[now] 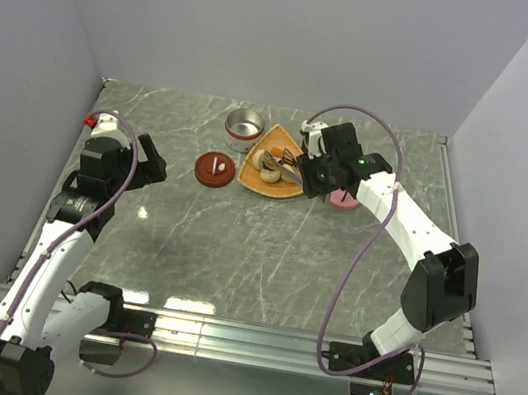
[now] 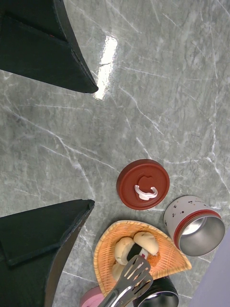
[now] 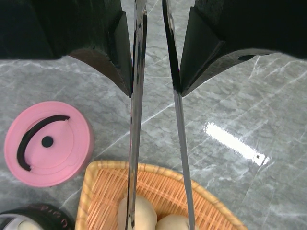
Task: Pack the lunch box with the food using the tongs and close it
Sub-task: Pick up the food using the clamp
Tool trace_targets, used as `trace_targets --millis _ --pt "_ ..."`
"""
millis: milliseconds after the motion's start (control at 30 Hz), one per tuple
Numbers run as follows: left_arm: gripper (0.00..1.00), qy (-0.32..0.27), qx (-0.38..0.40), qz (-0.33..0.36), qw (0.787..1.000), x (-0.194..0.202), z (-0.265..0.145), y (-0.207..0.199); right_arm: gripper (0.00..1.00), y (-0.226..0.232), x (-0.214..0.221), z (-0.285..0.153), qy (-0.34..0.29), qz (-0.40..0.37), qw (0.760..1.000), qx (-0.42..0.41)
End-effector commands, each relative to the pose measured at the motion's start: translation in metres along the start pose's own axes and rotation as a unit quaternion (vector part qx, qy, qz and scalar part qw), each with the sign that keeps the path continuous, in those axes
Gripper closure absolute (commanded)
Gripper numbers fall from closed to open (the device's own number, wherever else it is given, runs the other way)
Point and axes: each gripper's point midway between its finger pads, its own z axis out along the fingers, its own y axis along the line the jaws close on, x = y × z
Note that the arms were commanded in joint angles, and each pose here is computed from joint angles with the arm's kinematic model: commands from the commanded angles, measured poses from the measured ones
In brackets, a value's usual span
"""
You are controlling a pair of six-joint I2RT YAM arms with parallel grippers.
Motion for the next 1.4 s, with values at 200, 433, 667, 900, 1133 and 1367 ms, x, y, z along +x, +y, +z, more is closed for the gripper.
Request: trace_targets --millis 200,433,667,900,1133,1367 --pt "0.0 -0.016 0.009 -0.006 1.0 -0.007 -0.002 -0.003 0.52 0.0 -0.027 -0.004 -0.017 -0.018 1.0 0.002" --pt "0.0 -0.015 0.013 -0.009 1.0 -0.004 -0.001 -0.003 0.55 0.008 -0.026 -0.003 -0.014 -0.025 0.999 -0.014" --pt "0.0 -0.018 0.012 -0.008 1.0 -0.006 -0.001 -0.003 0.71 0.012 -0.03 -0.007 -0.022 -0.029 0.999 -0.017" --pt "0.01 -0.017 0.013 -0.009 1.0 -0.005 -0.002 -0.003 0.79 0.008 -0.048 -0.018 -0.045 -0.019 0.999 0.0" --pt "0.01 -0.016 0.013 -0.009 1.0 -0.004 -0.002 -0.003 0.8 0.005 -0.062 -0.034 -0.069 -0.01 0.997 0.013" --pt "0.01 -0.017 0.012 -0.007 1.0 -0.004 -0.002 -0.003 0.81 0.004 -0.076 -0.049 -0.091 -0.001 0.996 0.016"
